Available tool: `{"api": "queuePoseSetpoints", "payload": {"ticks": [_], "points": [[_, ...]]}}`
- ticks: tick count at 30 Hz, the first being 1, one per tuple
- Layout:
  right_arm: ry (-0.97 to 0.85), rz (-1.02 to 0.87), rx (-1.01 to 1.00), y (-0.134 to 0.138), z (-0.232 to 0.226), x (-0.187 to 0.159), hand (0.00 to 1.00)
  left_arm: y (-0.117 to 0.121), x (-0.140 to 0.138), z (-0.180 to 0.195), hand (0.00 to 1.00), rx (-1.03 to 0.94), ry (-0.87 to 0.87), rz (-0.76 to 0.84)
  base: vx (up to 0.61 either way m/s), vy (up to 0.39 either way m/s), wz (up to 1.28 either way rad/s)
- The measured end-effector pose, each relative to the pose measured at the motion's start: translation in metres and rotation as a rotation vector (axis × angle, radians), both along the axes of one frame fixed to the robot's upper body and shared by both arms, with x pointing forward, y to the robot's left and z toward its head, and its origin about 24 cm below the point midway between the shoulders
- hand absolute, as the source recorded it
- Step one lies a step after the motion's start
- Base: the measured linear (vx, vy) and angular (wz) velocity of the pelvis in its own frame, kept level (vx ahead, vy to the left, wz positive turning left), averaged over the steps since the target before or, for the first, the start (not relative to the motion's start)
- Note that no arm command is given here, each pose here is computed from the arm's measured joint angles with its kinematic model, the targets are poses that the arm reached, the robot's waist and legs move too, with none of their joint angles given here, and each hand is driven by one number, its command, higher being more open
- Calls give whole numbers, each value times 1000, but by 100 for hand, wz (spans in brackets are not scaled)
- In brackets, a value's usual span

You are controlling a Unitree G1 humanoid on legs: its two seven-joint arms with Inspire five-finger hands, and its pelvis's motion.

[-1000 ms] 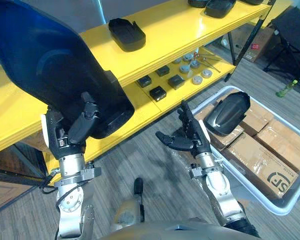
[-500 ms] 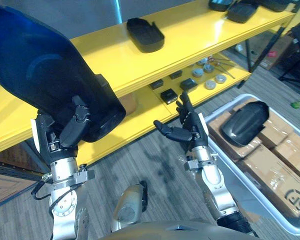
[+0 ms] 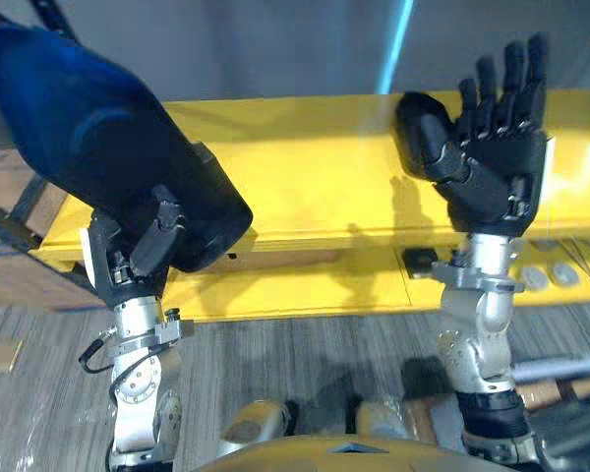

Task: Walk over and take three plastic housings, then place them on the shelf

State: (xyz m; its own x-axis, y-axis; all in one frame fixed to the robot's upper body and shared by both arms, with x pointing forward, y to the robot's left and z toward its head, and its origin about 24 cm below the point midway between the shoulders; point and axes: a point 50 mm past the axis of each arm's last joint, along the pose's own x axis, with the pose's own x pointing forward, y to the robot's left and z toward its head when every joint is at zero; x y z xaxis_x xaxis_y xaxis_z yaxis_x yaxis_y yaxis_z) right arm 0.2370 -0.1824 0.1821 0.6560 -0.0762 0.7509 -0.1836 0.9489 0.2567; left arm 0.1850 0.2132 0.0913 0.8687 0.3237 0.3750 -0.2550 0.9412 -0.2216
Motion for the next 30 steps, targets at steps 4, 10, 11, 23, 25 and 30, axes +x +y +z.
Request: {"api": "queuePoseSetpoints", "payload": {"ticks": [4,10,11,23,25,30], "points": [[-13,-126,11,-27,4,-4,100,-5,2,0,0,6,-9,-48,87,-135,92],[66,-243,85,-43,-17,-15,100,-20,12,9,0,25,-63,-157,49,82,22],[76,-248,94,-42,-20,-17,100,-20,12,10,0,42,-65,-176,2,92,-38],[262,-217,-68,-48,-48,-43,100,-26,56,55,0,247,-129,-364,-35,61,-39],[272,-186,-116,-48,-48,-43,100,-21,75,53,0,250,-82,-339,-33,43,-30],[278,-60,-242,-37,-48,-39,100,-2,104,28,0,227,108,-269,-18,7,-10]]}}
